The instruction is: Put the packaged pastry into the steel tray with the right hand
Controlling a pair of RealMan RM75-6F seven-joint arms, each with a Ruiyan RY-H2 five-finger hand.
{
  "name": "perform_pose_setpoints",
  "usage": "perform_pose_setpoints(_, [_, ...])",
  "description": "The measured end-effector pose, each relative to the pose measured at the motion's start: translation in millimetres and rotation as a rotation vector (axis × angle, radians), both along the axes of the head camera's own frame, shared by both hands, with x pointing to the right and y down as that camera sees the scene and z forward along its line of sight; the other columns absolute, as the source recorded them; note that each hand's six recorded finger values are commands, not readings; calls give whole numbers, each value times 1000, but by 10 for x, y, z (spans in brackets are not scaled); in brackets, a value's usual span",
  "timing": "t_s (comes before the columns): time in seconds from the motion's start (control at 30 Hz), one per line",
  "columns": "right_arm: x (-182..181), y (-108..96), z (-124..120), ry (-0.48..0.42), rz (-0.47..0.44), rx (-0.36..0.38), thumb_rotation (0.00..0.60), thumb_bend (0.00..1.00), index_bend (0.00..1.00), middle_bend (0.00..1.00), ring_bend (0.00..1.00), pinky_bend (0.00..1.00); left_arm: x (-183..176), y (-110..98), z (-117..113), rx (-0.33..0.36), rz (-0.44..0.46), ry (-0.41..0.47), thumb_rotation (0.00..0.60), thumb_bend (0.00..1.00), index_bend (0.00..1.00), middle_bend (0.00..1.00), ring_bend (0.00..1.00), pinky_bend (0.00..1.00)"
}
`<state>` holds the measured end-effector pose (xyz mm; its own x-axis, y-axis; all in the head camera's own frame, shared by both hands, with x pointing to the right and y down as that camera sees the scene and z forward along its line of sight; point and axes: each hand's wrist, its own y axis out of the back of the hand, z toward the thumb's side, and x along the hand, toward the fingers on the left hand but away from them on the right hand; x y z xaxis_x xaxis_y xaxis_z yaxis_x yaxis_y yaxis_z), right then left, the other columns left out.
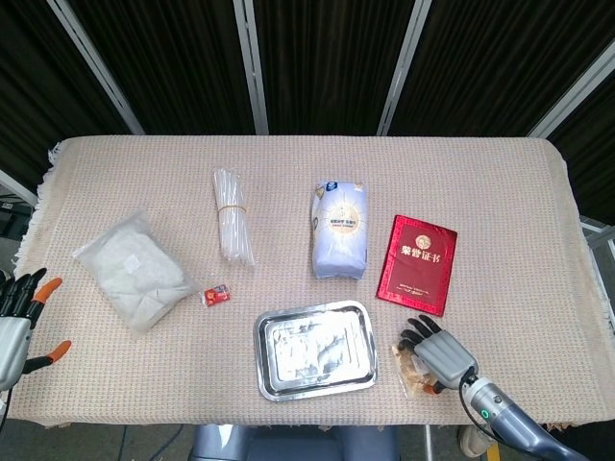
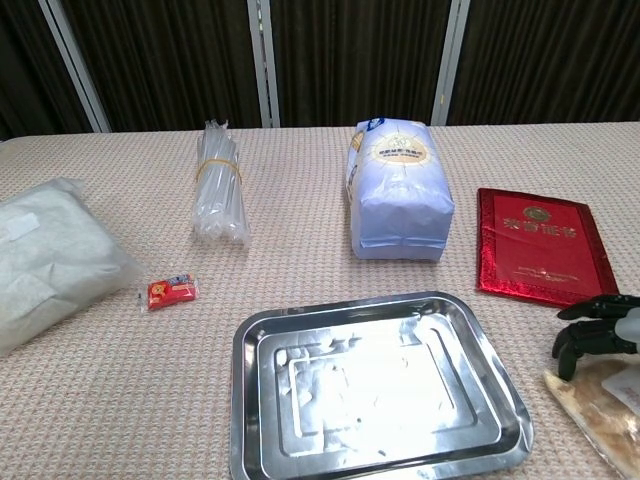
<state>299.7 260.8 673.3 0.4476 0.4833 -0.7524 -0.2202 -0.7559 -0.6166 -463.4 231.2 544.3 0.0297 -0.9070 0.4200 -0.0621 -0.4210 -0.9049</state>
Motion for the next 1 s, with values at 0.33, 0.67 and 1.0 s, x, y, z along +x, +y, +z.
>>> perform_pose_setpoints(0.33, [-224, -236, -173, -90, -14, 86, 600, 92, 521, 403, 284, 379, -12, 3, 40, -6, -3, 8, 600, 172, 127, 0, 0, 0])
perform_pose_setpoints(0.67, [-813, -721, -544, -290, -4, 158, 600, 92, 513, 403, 292, 386, -56, 16, 91, -17, -16, 8, 600, 171, 126, 0, 0, 0])
perform_pose_setpoints(1.0, [-1534, -793, -614, -436, -70, 135, 600, 92, 509, 401, 292, 389, -109, 28, 120, -28, -27, 1, 600, 171, 126, 0, 0, 0])
